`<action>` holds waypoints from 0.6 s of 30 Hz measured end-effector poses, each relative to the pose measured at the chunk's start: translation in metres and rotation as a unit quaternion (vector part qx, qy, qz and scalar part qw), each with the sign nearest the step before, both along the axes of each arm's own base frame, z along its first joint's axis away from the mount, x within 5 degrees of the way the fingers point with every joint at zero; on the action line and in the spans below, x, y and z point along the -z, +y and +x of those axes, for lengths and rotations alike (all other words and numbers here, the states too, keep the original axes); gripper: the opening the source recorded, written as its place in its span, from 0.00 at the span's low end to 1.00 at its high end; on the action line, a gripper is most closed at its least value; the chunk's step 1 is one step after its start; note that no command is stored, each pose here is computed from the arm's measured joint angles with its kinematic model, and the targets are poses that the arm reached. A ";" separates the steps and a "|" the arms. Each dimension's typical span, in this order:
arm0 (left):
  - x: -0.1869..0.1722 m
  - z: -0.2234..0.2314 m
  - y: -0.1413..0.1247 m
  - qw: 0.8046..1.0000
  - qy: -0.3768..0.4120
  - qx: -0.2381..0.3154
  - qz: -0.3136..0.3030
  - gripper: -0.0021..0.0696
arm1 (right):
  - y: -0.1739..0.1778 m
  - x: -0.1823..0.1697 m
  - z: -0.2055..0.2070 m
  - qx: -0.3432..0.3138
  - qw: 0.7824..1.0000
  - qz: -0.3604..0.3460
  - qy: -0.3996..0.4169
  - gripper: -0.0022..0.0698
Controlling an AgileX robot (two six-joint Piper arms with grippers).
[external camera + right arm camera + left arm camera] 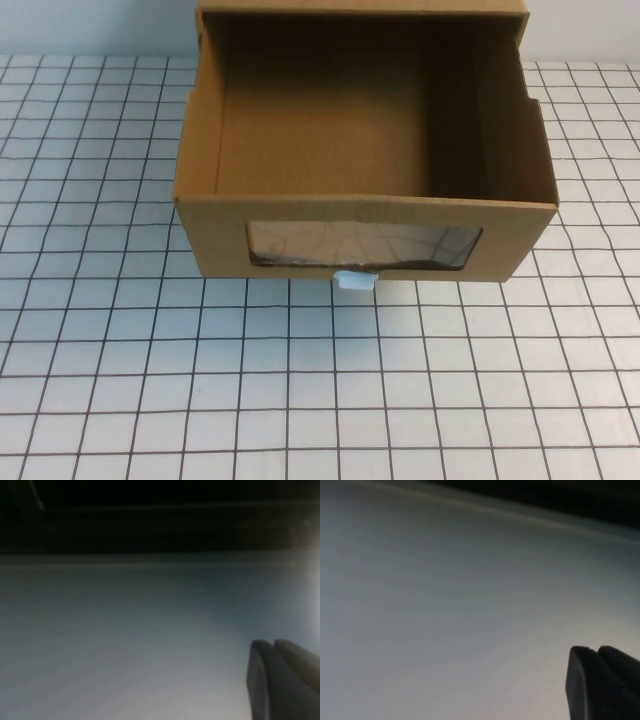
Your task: Close the shoe box
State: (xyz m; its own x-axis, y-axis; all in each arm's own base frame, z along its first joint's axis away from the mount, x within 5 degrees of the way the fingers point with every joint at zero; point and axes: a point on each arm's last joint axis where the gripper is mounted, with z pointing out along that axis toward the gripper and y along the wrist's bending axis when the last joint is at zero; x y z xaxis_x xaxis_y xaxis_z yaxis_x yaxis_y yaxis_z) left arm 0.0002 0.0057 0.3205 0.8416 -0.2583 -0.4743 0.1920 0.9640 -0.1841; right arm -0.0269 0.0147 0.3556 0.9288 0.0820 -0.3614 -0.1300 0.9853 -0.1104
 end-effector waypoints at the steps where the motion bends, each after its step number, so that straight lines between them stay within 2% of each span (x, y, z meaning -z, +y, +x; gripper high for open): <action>1: -0.011 -0.006 0.001 1.000 -0.014 0.003 -0.007 0.03 | 0.001 -0.018 -0.012 -0.008 1.000 -0.003 -0.013 0.01; 4: -0.053 -0.021 0.001 0.999 -0.048 0.007 -0.010 0.03 | 0.001 -0.060 -0.031 -0.040 0.999 0.011 -0.011 0.01; 8: -0.101 -0.016 -0.002 0.999 -0.028 0.016 0.002 0.03 | -0.003 -0.110 -0.024 -0.051 0.997 0.040 0.043 0.01; 13: -0.137 0.017 -0.005 0.993 0.114 0.031 0.010 0.03 | -0.010 -0.146 0.024 -0.023 0.978 0.082 0.192 0.01; 16: -0.132 0.045 -0.005 0.972 0.230 0.036 0.006 0.03 | -0.014 -0.143 0.058 -0.006 0.954 0.100 0.282 0.01; 18: -0.121 0.060 -0.006 0.952 0.305 0.039 0.003 0.03 | -0.016 -0.139 0.071 0.001 0.943 0.105 0.316 0.01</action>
State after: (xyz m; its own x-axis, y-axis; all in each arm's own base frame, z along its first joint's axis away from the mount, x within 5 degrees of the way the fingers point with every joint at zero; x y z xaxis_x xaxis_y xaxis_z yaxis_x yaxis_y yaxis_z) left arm 0.0604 0.0001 0.4413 0.3885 -0.3040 -0.8699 0.1228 0.9527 -0.2781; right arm 0.0441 -0.0008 0.4944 0.5341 0.2116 -0.8185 -0.1024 0.9772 0.1858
